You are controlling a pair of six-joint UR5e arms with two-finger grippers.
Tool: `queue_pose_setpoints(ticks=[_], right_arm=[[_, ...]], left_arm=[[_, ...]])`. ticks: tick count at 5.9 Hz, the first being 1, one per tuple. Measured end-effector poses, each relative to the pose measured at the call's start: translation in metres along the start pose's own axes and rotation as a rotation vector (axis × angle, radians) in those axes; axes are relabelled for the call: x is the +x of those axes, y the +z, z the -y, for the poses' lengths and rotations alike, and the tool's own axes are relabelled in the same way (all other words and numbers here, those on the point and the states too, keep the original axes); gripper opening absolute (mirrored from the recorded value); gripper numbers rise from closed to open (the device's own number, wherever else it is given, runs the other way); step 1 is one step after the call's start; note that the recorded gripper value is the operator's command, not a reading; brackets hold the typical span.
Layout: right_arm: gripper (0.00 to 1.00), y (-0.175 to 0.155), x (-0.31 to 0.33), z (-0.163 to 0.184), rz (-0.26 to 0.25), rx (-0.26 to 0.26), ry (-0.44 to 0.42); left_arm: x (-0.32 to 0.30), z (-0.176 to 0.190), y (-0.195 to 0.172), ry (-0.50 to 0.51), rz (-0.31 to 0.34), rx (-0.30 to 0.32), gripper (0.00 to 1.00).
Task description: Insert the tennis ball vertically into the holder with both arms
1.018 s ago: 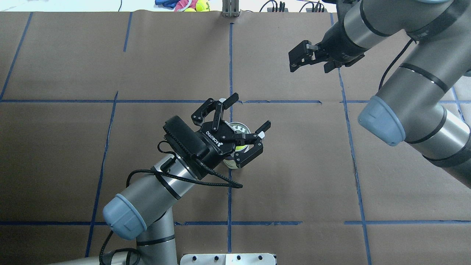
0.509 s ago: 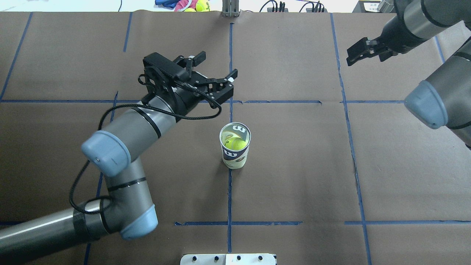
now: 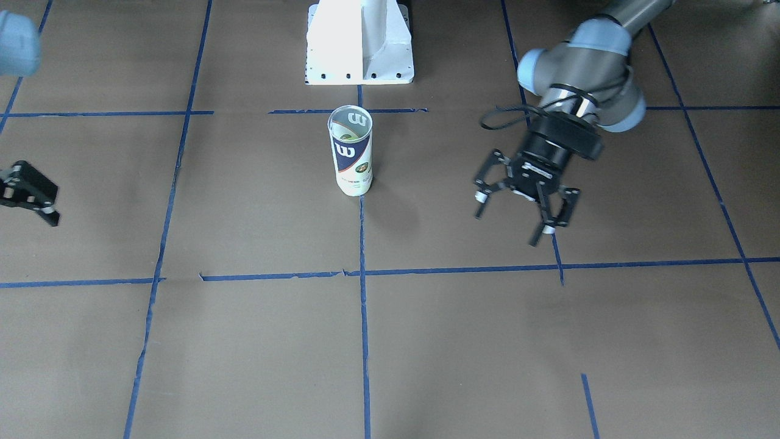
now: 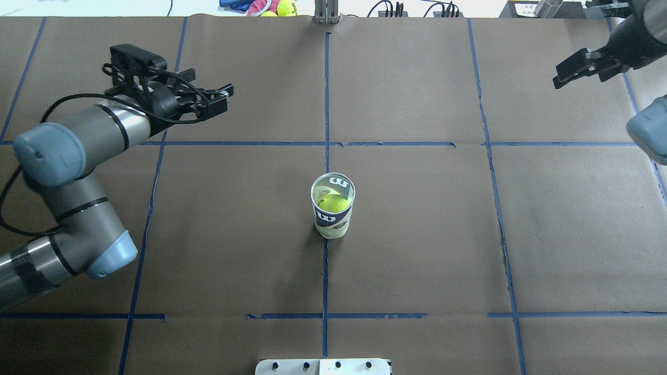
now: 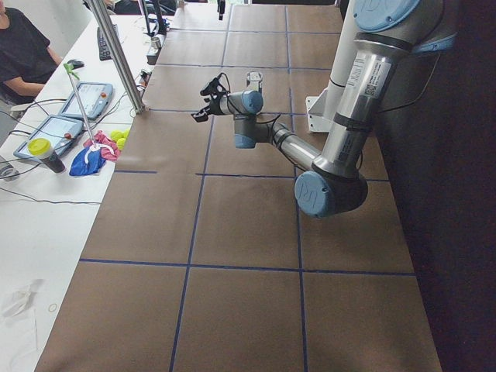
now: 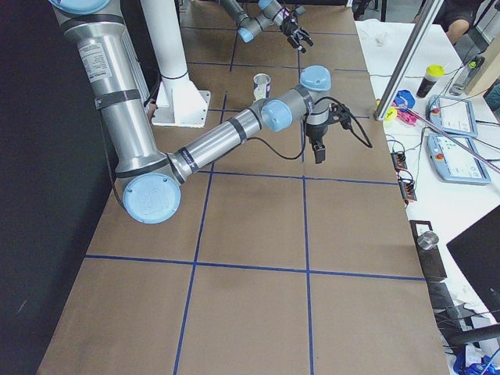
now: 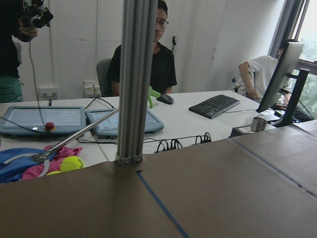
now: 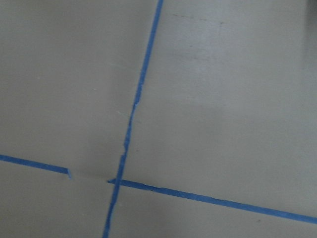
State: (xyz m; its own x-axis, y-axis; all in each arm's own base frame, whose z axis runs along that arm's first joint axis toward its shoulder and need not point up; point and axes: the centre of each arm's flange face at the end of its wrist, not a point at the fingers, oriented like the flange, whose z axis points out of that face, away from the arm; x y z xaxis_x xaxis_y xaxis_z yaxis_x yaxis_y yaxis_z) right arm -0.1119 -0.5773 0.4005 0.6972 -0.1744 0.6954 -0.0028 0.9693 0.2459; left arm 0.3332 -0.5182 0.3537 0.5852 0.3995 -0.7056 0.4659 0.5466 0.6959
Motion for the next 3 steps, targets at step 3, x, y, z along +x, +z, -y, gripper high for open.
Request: queue_pose_setpoints(ticks=[3], right_arm=[[1.00, -0.005, 0.129, 0.000, -0.028, -0.031, 0.062]], left_arm=[[-0.176, 0.016, -0.044, -0.097, 0.121, -0.407, 1.00]])
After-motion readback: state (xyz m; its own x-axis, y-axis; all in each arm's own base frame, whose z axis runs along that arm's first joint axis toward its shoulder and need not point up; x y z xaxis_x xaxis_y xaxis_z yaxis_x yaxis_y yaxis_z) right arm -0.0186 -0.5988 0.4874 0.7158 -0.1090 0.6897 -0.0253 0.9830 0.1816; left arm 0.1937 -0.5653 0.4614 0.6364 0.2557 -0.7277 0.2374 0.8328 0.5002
